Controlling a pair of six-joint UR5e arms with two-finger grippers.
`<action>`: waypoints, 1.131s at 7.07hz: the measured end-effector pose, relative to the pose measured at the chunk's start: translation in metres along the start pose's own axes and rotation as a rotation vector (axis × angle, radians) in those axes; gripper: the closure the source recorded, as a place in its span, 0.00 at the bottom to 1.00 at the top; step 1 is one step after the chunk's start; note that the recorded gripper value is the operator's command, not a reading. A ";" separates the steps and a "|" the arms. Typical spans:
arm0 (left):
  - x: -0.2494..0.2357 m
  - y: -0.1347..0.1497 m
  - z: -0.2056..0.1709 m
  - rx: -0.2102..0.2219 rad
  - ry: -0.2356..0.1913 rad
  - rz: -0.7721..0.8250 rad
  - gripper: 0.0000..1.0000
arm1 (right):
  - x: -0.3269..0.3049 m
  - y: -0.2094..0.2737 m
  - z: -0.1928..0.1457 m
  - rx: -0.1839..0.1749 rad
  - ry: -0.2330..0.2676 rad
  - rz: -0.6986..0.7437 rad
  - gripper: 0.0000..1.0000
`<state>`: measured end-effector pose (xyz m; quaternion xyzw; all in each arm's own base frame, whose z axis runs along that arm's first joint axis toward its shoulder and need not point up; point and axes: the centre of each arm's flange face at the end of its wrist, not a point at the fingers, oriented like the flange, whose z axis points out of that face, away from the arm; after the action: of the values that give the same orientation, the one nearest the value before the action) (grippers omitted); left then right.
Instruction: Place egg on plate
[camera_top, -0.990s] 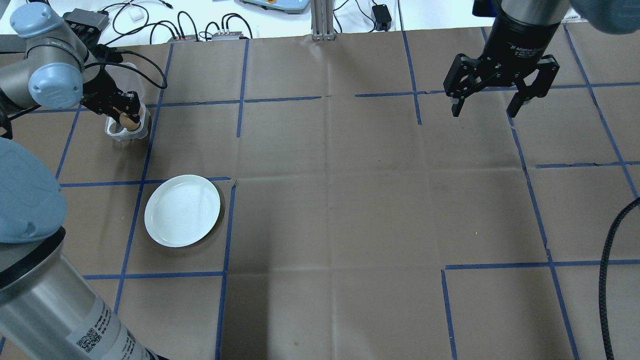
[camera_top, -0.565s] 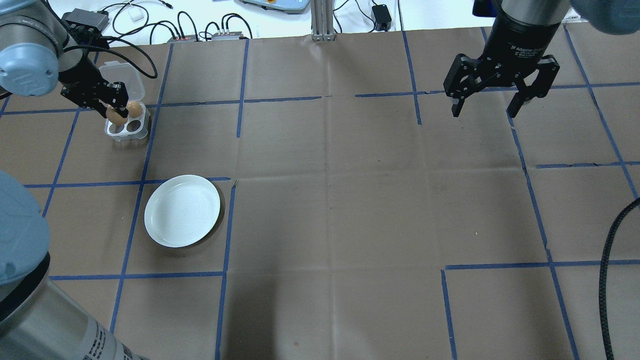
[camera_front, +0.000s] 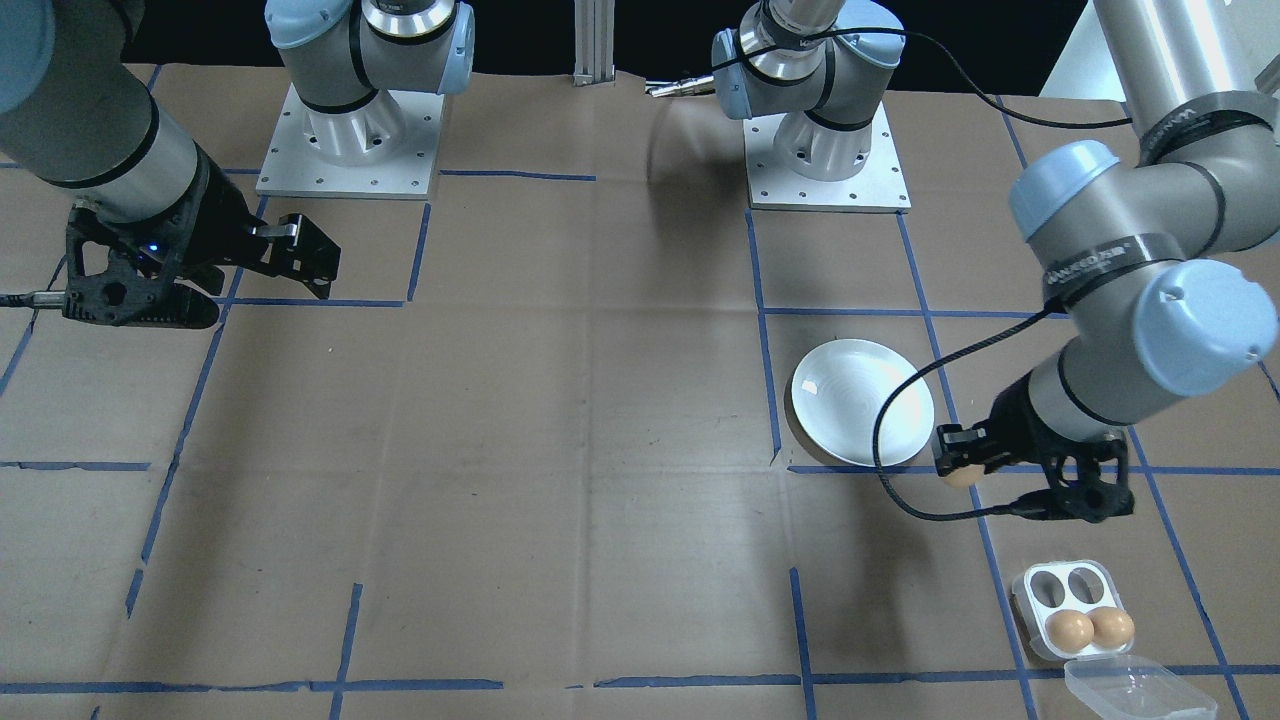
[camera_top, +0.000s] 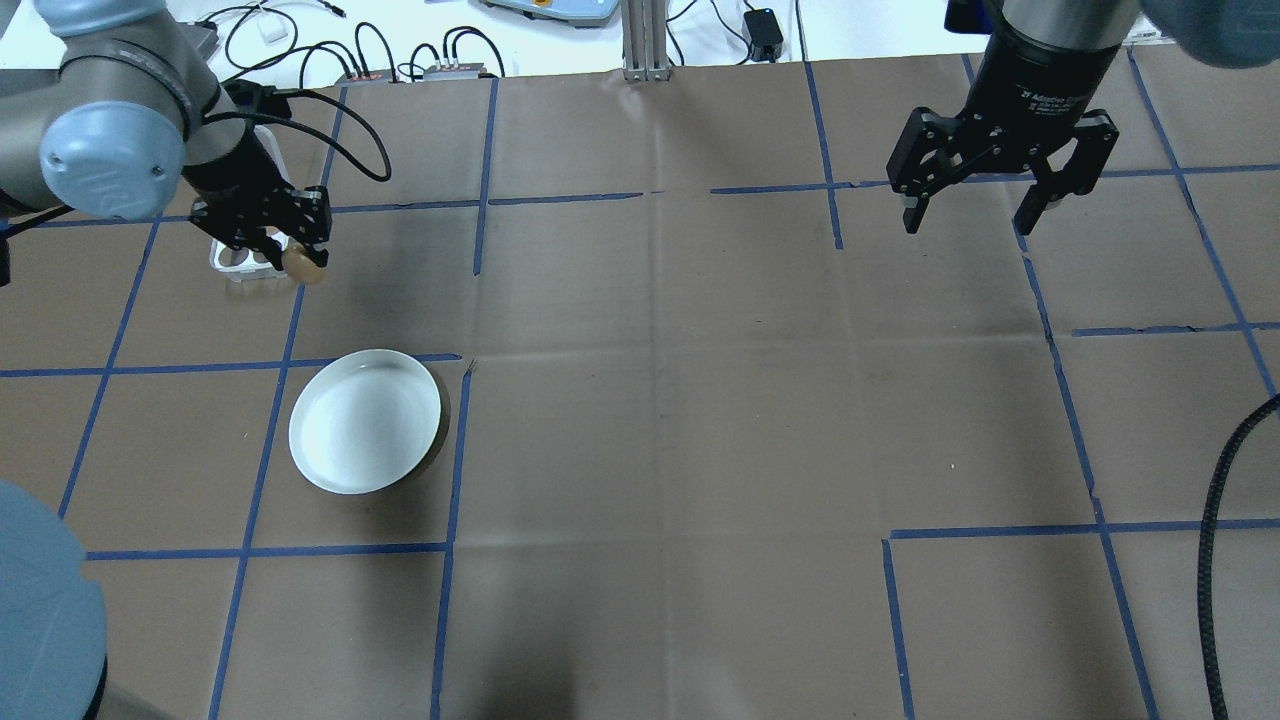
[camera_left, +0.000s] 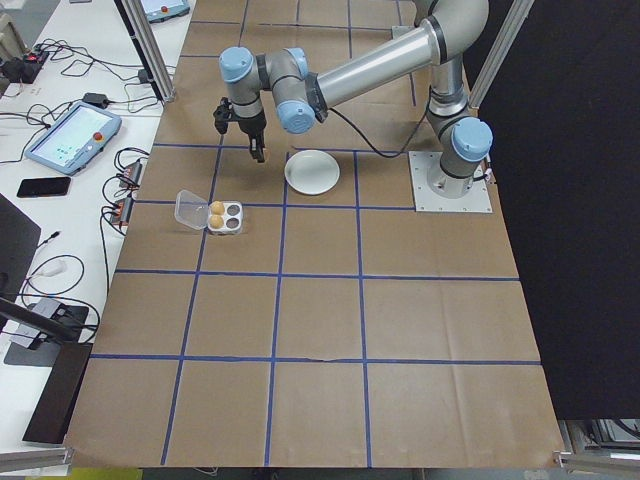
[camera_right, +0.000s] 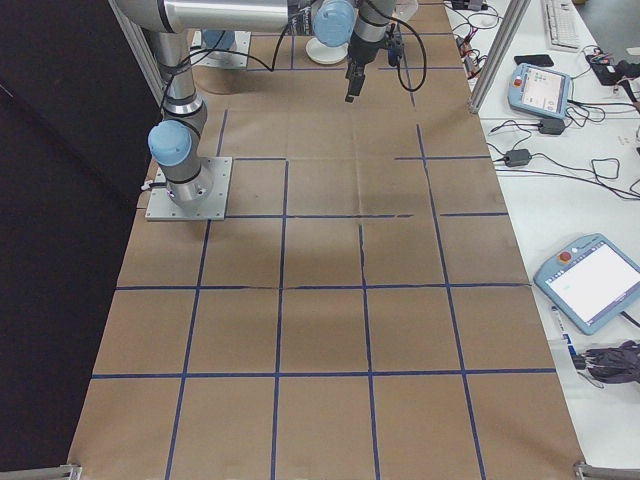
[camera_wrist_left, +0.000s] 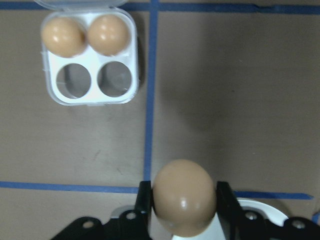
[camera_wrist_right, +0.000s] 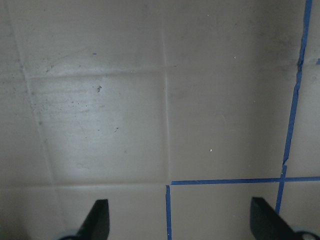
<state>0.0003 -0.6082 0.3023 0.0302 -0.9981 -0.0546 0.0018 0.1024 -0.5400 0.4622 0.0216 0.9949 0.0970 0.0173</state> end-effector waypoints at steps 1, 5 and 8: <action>0.013 0.019 0.025 -0.052 0.007 -0.004 0.76 | 0.000 0.000 0.000 0.000 0.000 0.000 0.00; 0.023 0.049 0.084 -0.175 0.020 -0.007 0.73 | 0.000 0.000 0.000 0.000 0.000 0.000 0.00; 0.020 0.049 0.092 -0.194 0.022 -0.009 0.00 | 0.000 0.000 0.000 0.000 0.000 0.000 0.00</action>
<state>-0.0229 -0.5511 0.2166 0.0349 -0.9879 -0.1506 0.0152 0.1024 -0.5400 0.4622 0.0215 0.9949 0.0971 0.0173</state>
